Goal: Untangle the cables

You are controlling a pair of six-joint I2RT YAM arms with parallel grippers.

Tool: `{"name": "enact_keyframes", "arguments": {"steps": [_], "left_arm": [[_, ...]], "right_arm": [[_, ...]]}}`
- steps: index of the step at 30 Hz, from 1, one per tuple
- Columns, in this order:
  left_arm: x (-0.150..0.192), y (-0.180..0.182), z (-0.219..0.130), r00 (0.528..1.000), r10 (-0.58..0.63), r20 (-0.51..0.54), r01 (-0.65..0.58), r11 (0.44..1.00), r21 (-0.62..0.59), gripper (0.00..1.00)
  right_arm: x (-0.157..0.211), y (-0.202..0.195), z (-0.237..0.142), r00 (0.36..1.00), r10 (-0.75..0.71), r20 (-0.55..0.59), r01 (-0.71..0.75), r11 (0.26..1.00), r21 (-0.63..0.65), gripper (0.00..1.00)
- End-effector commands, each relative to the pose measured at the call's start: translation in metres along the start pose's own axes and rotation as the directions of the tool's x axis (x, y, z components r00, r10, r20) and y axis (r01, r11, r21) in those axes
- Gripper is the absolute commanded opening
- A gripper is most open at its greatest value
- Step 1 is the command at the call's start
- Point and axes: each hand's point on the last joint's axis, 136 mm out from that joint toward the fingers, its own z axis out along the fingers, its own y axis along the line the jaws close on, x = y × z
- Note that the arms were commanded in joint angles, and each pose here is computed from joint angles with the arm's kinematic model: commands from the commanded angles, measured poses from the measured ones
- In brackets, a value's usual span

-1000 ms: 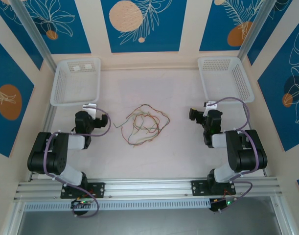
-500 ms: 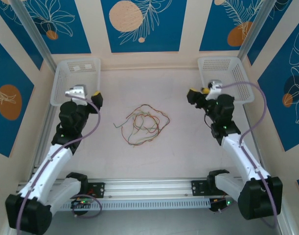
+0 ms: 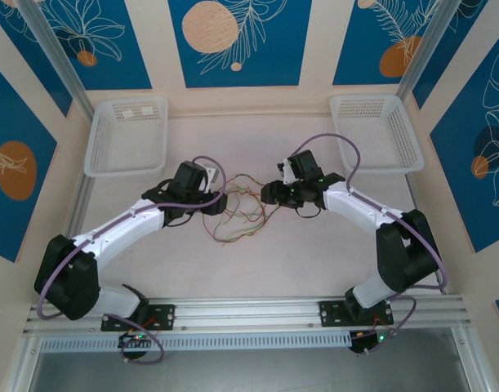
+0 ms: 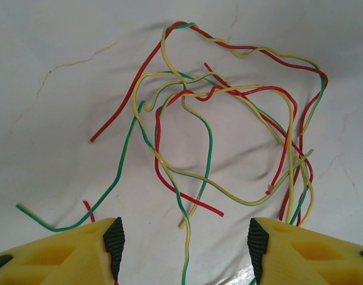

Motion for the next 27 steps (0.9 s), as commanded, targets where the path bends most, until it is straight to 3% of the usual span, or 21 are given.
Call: {"name": "enact_keyframes", "arguments": {"steps": [1,14,17,20,27], "left_arm": [[-0.004,-0.013,0.007,1.000,0.006,0.021,-0.008,0.998,0.062,0.58],[0.003,-0.019,0.021,0.999,0.037,0.022,-0.038,0.998,0.054,0.61],[0.003,-0.016,0.021,0.999,0.040,0.034,-0.041,0.998,0.039,0.61],[0.004,-0.013,0.020,0.998,0.036,0.052,-0.037,0.999,0.024,0.61],[0.001,-0.002,0.014,0.995,0.024,0.095,-0.021,0.999,-0.031,0.61]], "right_arm": [[-0.002,0.005,0.010,0.997,0.055,-0.044,-0.056,0.998,-0.023,0.54],[-0.027,-0.019,0.070,0.995,0.066,-0.080,-0.058,0.993,0.100,0.60],[-0.025,-0.019,0.082,0.994,0.047,-0.103,-0.039,0.996,0.083,0.50],[-0.023,-0.016,0.084,0.993,0.040,-0.113,-0.032,0.997,0.073,0.31],[-0.029,0.003,0.058,0.998,-0.031,-0.057,0.036,0.996,0.081,0.09]]}}
